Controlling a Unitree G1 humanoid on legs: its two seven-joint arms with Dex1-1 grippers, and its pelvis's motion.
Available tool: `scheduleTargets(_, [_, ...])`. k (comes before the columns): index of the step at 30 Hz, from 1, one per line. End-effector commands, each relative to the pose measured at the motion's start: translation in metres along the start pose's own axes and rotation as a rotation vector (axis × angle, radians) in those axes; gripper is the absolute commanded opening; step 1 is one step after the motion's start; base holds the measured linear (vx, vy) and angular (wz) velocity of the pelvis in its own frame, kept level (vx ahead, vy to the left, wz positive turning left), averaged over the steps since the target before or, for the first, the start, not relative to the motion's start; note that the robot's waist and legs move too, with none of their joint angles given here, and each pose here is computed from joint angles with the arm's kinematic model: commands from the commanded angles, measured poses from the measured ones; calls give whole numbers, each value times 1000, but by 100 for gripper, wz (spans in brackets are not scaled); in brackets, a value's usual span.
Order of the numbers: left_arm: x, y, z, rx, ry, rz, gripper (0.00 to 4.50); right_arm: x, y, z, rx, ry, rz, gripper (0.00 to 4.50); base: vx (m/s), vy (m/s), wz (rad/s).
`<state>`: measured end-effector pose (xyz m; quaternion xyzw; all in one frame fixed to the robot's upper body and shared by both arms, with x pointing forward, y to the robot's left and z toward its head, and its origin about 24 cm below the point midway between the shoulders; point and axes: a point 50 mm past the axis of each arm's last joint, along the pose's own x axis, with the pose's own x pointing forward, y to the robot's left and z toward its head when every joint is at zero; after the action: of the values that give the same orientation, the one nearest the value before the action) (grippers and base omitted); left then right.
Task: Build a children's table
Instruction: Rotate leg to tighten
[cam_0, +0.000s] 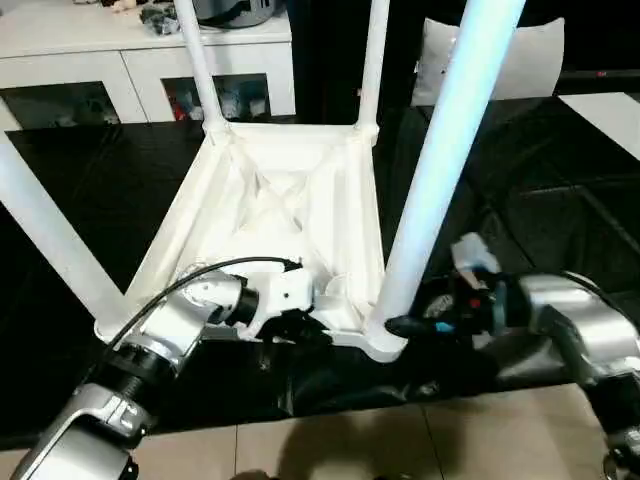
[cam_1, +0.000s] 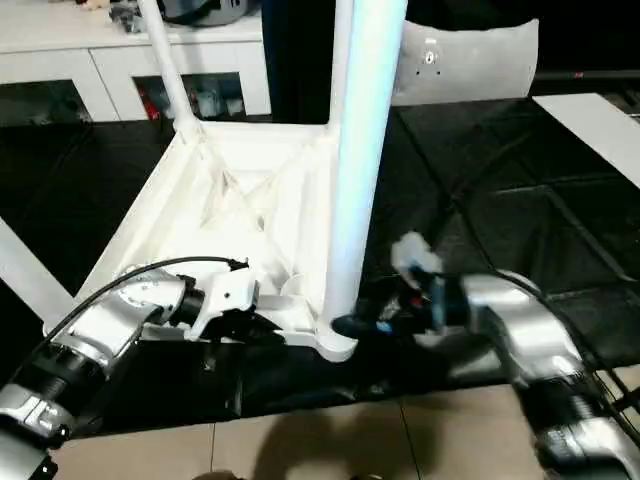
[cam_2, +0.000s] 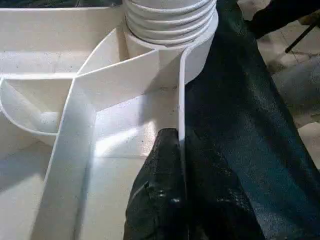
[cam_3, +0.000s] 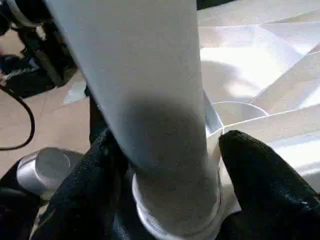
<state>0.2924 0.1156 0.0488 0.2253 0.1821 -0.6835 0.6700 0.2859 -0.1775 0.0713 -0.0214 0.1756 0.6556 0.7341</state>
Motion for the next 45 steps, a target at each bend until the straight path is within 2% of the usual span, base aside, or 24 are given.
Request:
scheduleTargets(1, [-4, 4, 11, 43, -14, 22, 0, 9, -1, -2, 9, 26, 35, 286, 0, 0, 0])
scheduleTargets(2, [-4, 3, 11, 40, -14, 22, 0, 24, 1, -3, 13, 23, 50, 279, 0, 0, 0])
scheduleTargets(3, [-4, 3, 11, 37, -15, 23, 0, 27, 6, -1, 9, 13, 61, 271, 0, 0, 0])
scheduleTargets(5, [-4, 2, 10, 26, -18, 20, 0, 3, 21, 2, 0, -4, 79, 250, 0, 0, 0])
scheduleTargets(7, [-4, 1, 9, 17, -20, 18, 0, -7, 24, 1, 2, -6, 90, 244, 0, 0, 0])
scheduleTargets(9, [-4, 1, 9, 12, -22, 20, 0, -8, 25, 1, 2, -7, 93, 238, 0, 0, 0])
scheduleTargets(12, [-2, 1, 13, -59, -77, 67, 0, -3, 31, 1, 24, -53, 86, 214, 0, 0, 0])
scheduleTargets(15, [-1, 1, 16, -94, -95, 100, 0, 3, 31, -1, 27, -52, 0, 210, 0, 0, 0])
scheduleTargets(17, [7, 5, 19, -153, -107, 227, 0, 20, 25, -3, 47, -69, -202, 207, 0, 0, 0])
scheduleTargets(19, [11, 7, 21, -176, -107, 273, 0, 28, 18, -3, 72, -84, -298, 204, 0, 0, 0])
scheduleTargets(21, [16, 8, 24, -207, -116, 317, 0, 36, 7, -3, 103, -99, -404, 202, 0, 0, 0])
scheduleTargets(22, [22, 12, 28, -236, -120, 376, 0, 47, -2, -3, 142, -114, -517, 201, 0, 0, 0])
scheduleTargets(23, [22, 12, 28, -236, -120, 376, 0, 47, -2, -3, 142, -114, -517, 200, 0, 0, 0])
scheduleTargets(24, [29, 17, 33, -262, -116, 457, 0, 57, -12, -2, 182, -123, -663, 200, 0, 0, 0])
scheduleTargets(28, [37, 22, 41, -251, -117, 519, 0, 60, -19, -2, 218, -159, -796, 200, 0, 0, 0])
scheduleTargets(30, [39, 23, 44, -248, -115, 542, 0, 61, -18, -1, 210, -172, -813, 255, 0, 0, 0])
scheduleTargets(35, [36, 21, 41, -202, -88, 538, 0, 57, -10, 5, 154, -253, -765, 311, 0, 0, 0])
scheduleTargets(37, [33, 20, 39, -174, -87, 520, 0, 50, -7, 5, 120, -266, -730, 311, 0, 0, 0])
scheduleTargets(39, [31, 19, 36, -165, -87, 507, 0, 43, -4, 5, 109, -277, -704, 346, 0, 0, 0])
scheduleTargets(41, [28, 18, 33, -139, -91, 482, 0, 35, -1, 6, 80, -279, -658, 351, 0, 0, 0])
scheduleTargets(43, [24, 11, 26, -72, -87, 393, 0, 19, 5, 7, 39, -256, -564, 378, 0, 0, 0])
scheduleTargets(44, [24, 11, 26, -72, -87, 393, 0, 19, 5, 7, 39, -256, -564, 388, 0, 0, 0])
scheduleTargets(45, [21, 8, 22, -40, -68, 345, 0, 11, 10, 6, 18, -220, -497, 393, 0, 0, 0])
